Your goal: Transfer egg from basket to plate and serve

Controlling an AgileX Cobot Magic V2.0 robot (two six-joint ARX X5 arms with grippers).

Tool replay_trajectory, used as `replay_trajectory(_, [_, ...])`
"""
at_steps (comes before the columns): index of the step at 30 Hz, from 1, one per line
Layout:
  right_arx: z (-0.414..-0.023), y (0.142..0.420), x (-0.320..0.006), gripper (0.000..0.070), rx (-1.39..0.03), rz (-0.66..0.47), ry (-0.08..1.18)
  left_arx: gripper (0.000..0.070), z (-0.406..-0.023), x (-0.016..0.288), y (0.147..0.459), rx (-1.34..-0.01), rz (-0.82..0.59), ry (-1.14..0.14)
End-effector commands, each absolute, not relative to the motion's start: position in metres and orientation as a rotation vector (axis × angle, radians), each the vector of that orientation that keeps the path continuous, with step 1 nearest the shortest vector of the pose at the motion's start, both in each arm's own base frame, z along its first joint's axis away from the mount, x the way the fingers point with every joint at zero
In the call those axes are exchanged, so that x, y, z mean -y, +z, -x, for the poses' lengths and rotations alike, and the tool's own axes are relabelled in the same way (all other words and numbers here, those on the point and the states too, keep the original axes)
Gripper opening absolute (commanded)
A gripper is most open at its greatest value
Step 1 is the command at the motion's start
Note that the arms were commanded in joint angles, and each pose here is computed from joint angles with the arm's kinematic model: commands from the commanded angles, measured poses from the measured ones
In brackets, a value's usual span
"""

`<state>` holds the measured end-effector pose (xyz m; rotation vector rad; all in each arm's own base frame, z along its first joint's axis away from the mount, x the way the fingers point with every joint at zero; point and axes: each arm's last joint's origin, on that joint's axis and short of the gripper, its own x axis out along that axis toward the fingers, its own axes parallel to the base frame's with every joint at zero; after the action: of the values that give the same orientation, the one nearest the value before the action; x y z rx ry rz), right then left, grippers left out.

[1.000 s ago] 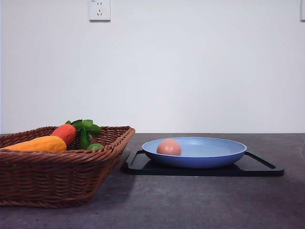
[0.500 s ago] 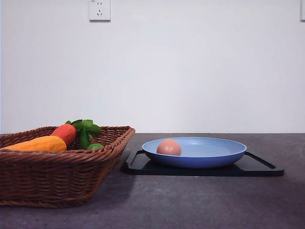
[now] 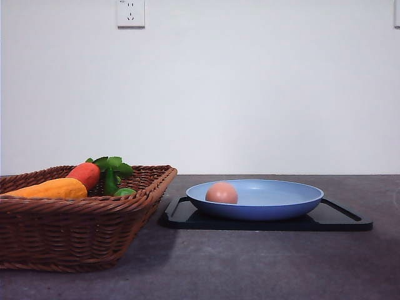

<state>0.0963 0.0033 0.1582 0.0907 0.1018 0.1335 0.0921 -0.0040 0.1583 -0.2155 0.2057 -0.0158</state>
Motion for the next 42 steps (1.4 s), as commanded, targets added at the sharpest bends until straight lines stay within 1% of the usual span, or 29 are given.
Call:
replay_trajectory(1, [-0.0967, 0.1571, -0.0034, 0.0, -0.098, -0.101, 0.136, 0.0, -0.0929, 0.0041, 0.1491, -0.241, 0.216, -0.017])
replay_trajectory(42, [-0.0967, 0.1571, -0.0034, 0.0, -0.098, -0.101, 0.136, 0.0, -0.0929, 0.0041, 0.1491, -0.241, 0.216, -0.017])
